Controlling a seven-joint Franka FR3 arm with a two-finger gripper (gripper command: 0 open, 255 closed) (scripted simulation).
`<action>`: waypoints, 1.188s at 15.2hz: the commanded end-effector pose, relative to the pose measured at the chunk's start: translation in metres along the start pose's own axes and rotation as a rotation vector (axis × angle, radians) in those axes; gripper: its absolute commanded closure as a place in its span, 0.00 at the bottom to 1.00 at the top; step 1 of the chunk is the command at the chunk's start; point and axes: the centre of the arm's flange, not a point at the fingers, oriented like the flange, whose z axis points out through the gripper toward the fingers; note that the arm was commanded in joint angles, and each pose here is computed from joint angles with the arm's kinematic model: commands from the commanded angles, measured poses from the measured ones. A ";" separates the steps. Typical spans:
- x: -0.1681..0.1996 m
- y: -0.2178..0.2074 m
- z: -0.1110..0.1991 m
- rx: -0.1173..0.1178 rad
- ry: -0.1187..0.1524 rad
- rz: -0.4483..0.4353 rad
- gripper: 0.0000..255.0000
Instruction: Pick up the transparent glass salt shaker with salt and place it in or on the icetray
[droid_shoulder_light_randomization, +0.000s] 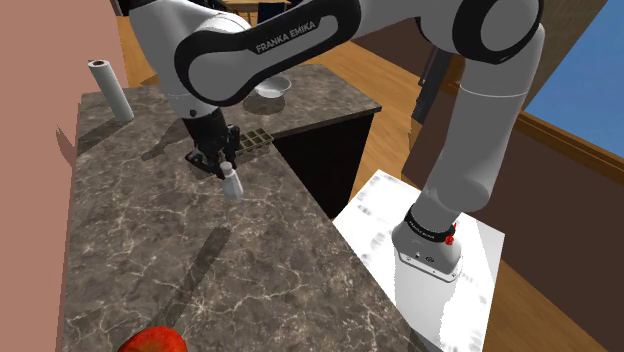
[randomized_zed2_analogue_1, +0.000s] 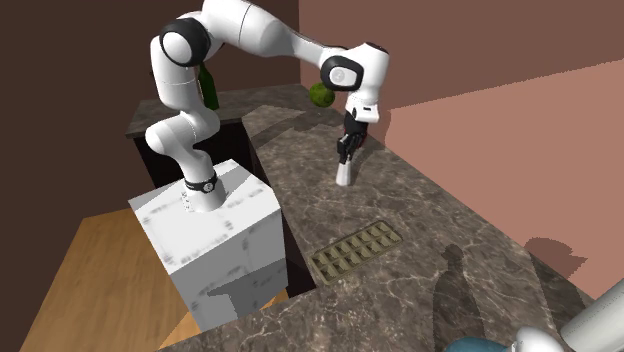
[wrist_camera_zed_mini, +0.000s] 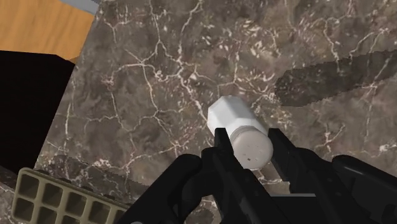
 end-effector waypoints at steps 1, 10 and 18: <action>-0.001 0.001 -0.010 0.000 0.000 0.000 1.00; 0.021 0.033 -0.045 0.000 0.000 0.000 1.00; 0.091 0.111 -0.062 0.000 0.000 0.000 1.00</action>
